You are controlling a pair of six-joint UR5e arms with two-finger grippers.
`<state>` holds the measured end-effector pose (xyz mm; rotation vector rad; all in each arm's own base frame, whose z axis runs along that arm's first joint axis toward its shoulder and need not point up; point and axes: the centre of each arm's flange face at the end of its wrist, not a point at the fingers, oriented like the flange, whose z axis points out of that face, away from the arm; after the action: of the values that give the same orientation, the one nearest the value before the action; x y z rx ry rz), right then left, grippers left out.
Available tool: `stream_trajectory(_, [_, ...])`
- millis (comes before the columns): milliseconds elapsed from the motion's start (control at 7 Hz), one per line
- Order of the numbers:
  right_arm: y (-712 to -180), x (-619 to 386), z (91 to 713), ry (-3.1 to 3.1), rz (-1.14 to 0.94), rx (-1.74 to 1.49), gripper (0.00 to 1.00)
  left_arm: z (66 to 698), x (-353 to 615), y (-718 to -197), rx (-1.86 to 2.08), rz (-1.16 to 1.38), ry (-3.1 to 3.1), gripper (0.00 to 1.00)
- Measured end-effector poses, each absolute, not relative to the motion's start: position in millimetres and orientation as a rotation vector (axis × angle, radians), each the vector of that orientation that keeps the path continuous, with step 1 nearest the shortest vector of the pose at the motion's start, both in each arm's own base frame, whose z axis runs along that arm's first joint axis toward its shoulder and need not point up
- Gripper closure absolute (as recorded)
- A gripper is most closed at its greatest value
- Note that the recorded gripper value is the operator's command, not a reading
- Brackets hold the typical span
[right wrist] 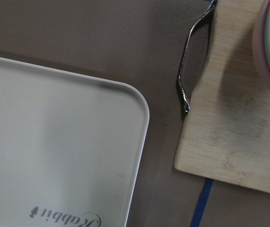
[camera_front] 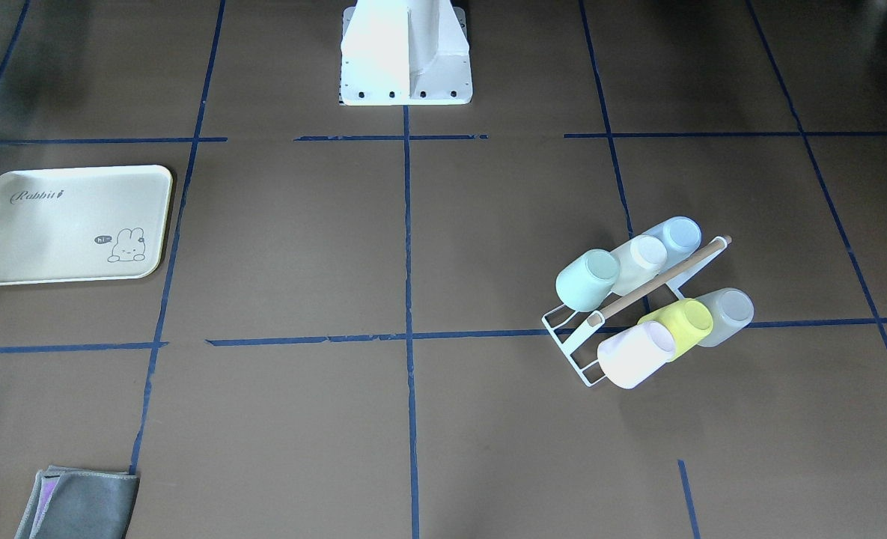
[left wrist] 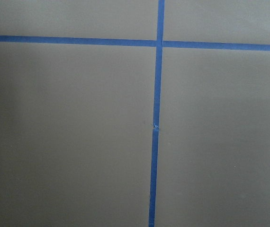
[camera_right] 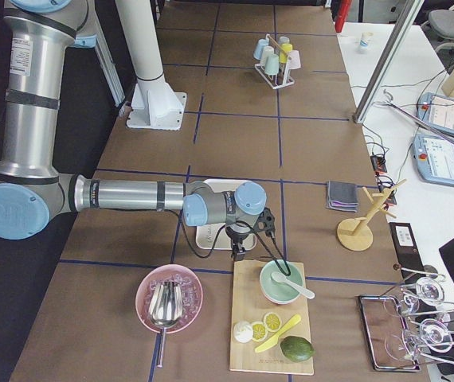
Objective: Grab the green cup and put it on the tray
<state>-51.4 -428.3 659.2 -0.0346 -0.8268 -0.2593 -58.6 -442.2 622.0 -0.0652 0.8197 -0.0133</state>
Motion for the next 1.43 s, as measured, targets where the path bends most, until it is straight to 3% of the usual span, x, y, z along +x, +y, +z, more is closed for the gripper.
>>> stream_trajectory(714, [-421, -91, 685, -0.888, -0.042, 0.009, 0.05, 601, -57, -447, -0.05, -0.051, 0.839, 0.0])
stream_trajectory(1000, [-407, -110, 692, -0.893, -0.042, -0.005, 0.07, 598, -57, -448, -0.048, -0.054, 0.837, 0.0])
stream_trajectory(1143, [-402, -119, 696, -0.885, -0.056, -0.017, 0.15, 598, -57, -448, -0.048, -0.055, 0.837, 0.0])
stream_trajectory(1286, [-400, -125, 699, -0.879, -0.065, -0.025, 0.35, 598, -57, -448, -0.049, -0.057, 0.837, 0.0])
stream_trajectory(1429, [-398, -128, 700, -0.877, -0.07, -0.031, 0.44, 598, -57, -448, -0.05, -0.058, 0.836, 0.0])
